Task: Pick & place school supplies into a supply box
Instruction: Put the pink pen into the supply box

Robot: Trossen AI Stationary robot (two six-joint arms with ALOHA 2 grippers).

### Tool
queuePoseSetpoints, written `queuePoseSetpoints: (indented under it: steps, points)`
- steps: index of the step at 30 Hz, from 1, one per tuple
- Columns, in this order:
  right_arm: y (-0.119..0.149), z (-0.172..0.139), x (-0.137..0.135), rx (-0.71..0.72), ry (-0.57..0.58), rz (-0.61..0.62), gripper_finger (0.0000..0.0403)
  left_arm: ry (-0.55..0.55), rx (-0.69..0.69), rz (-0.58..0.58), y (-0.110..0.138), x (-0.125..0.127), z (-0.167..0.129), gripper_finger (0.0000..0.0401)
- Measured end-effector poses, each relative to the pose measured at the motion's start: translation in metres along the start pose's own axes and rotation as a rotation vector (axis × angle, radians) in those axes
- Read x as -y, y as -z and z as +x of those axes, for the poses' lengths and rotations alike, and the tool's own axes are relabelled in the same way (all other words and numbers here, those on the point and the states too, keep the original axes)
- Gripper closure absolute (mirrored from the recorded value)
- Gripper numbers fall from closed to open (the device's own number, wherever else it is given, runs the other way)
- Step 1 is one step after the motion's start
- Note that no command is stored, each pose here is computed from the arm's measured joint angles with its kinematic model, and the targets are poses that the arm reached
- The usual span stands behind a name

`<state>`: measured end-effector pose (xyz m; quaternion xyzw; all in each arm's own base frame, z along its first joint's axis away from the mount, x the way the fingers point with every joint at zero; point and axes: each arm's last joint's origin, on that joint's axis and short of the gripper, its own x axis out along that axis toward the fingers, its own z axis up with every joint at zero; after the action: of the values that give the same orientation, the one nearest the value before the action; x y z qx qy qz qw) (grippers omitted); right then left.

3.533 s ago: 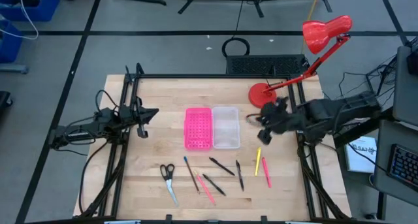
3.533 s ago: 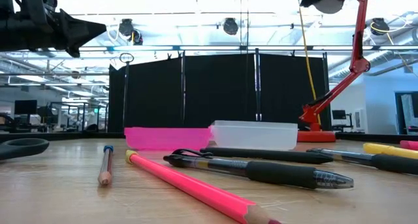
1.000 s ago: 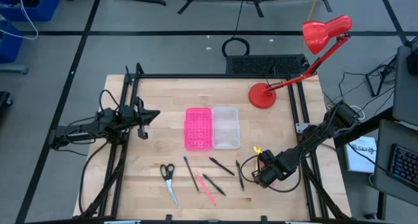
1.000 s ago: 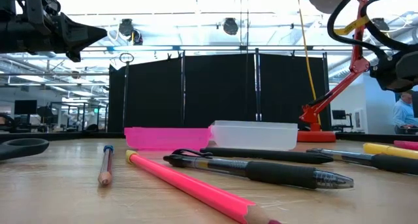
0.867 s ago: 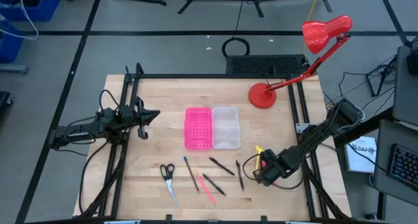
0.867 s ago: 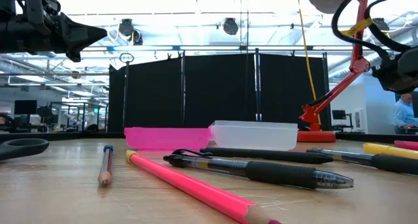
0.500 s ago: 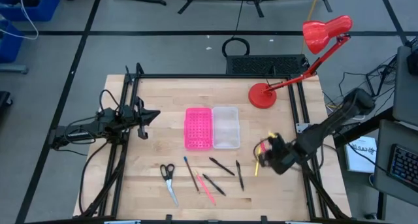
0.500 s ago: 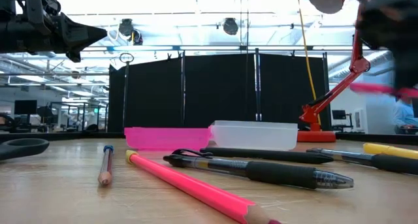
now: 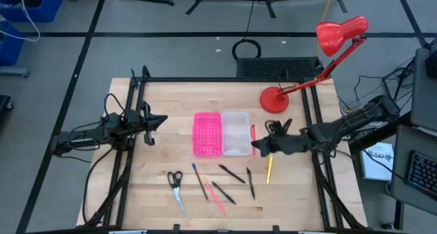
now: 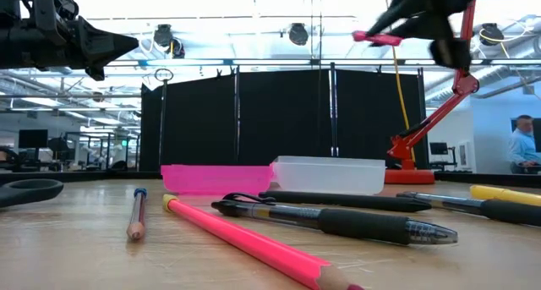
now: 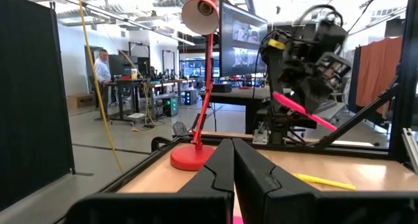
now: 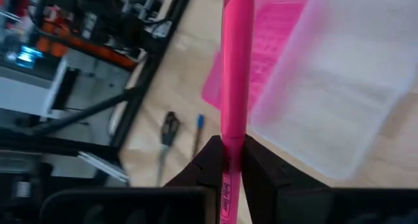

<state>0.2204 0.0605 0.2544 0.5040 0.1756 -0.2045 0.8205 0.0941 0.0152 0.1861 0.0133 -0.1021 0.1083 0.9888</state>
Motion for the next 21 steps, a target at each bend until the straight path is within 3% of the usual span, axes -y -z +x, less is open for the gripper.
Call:
queuePoseSetpoints:
  steps: [3, 8, 16, 21]
  points:
    - [-0.016, 0.01, 0.001, -0.045, -0.033, 0.047, 0.0377, 0.0, 0.0, 0.0, 0.0, 0.0, 0.0, 0.0393]
    - [-0.047, 0.019, -0.01, -0.081, 0.007, 0.041, 0.0377, -0.025, -0.001, -0.003, 0.0, -0.001, 0.0, 0.0393]
    - [-0.078, 0.043, -0.048, -0.184, 0.233, -0.043, 0.0377, -0.07, -0.02, 0.029, 0.002, -0.002, 0.0, 0.0393]
    - [-0.082, 0.073, -0.054, -0.27, 0.398, 0.042, 0.0377, -0.078, -0.034, 0.03, 0.003, -0.002, 0.0, 0.0393]
